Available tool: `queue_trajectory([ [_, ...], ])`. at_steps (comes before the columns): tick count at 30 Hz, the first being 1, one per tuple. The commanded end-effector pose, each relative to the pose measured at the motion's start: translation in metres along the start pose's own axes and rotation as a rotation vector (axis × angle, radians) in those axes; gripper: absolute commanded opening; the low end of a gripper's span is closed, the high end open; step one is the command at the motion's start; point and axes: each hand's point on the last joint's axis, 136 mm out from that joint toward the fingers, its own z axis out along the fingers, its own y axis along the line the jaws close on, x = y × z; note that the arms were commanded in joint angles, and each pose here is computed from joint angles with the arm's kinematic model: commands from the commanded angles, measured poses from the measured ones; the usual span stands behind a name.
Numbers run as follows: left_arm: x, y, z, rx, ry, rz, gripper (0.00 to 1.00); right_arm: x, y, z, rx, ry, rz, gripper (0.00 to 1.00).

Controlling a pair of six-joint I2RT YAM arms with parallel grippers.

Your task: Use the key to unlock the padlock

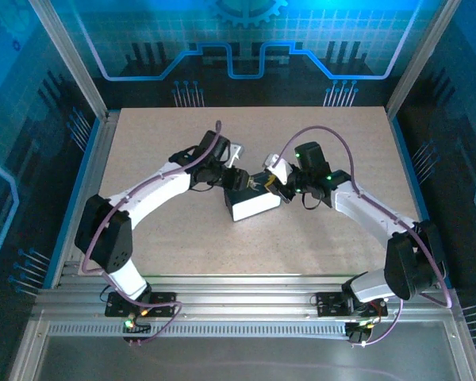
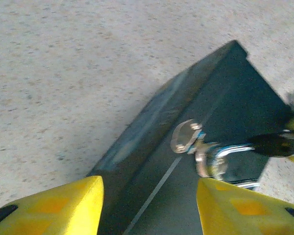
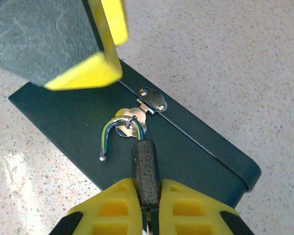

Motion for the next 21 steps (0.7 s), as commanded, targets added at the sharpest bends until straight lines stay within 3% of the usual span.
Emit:
queue_trajectory([
  [1, 0.006, 0.003, 0.003, 0.021, 0.028, -0.046, 0.52, -0.021, -0.02, -0.01, 0.078, -0.035, 0.131, 0.0],
  [6, 0.024, 0.002, 0.022, 0.062, 0.086, -0.069, 0.48, -0.02, -0.038, -0.006, 0.208, -0.018, 0.327, 0.0],
  [12, 0.029, -0.013, 0.03, 0.131, 0.11, -0.053, 0.45, -0.019, -0.05, 0.002, 0.315, -0.009, 0.441, 0.0],
  [21, 0.039, -0.042, 0.046, 0.21, 0.136, -0.056, 0.44, -0.016, -0.067, 0.014, 0.563, -0.079, 0.761, 0.0],
])
